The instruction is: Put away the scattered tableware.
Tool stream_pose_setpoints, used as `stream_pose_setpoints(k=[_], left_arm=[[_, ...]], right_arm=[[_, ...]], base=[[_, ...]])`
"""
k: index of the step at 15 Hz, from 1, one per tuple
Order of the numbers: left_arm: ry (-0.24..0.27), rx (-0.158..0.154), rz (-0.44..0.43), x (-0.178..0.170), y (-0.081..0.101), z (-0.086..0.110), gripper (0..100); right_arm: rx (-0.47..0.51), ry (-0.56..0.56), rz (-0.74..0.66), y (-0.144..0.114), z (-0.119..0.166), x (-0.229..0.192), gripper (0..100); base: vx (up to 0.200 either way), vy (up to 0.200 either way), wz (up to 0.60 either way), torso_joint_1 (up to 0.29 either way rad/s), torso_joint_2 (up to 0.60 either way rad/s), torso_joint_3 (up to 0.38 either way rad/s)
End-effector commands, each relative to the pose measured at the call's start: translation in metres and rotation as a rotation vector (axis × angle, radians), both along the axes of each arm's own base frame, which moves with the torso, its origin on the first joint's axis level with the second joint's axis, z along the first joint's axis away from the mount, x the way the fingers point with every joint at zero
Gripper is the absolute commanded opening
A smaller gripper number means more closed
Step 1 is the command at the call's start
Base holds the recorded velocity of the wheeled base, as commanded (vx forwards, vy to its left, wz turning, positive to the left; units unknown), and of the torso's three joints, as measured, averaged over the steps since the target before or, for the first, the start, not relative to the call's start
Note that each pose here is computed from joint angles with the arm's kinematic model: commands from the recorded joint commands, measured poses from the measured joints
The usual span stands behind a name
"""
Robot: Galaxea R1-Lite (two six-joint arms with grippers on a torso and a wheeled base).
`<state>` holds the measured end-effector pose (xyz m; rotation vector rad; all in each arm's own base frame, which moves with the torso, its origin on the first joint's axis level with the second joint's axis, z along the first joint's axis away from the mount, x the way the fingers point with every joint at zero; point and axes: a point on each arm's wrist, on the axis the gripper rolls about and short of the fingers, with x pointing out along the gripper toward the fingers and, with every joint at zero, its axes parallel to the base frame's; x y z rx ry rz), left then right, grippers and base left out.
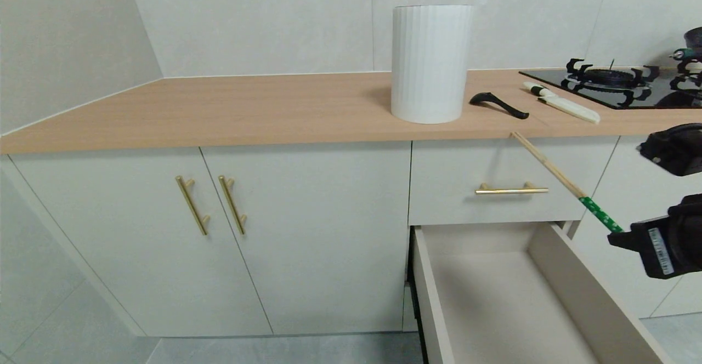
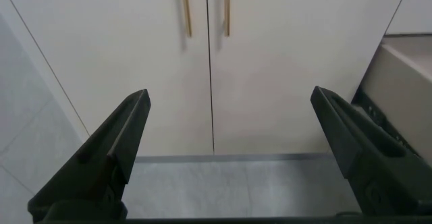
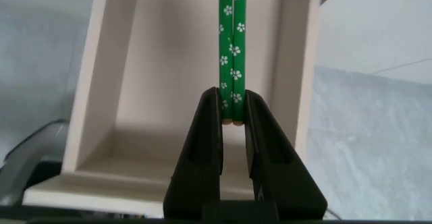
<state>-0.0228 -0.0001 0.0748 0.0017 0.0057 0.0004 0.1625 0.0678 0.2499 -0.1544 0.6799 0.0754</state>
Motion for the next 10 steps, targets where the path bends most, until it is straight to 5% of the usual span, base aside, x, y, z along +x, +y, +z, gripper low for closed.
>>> stream_pose_setpoints(k=[1, 5, 10], left_arm=[[0.000, 0.000, 0.000, 0.000, 0.000, 0.000, 100], [0.000, 0.000, 0.001, 0.000, 0.000, 0.000, 100], [0.000, 0.000, 0.000, 0.000, 0.000, 0.000, 100]], right_arm=[[0.062, -0.195, 0.069, -0.018, 0.032, -0.052, 0], [0.023, -0.190, 0.149, -0.023, 0.030, -0.068, 0], [-0.115, 0.133, 0.220, -0.005, -0.017, -0.039, 0]], base=[[0.000, 0.000, 0.00, 0.000, 0.00, 0.000], [0.000, 0.000, 0.00, 0.000, 0.00, 0.000], [0.000, 0.000, 0.00, 0.000, 0.00, 0.000]])
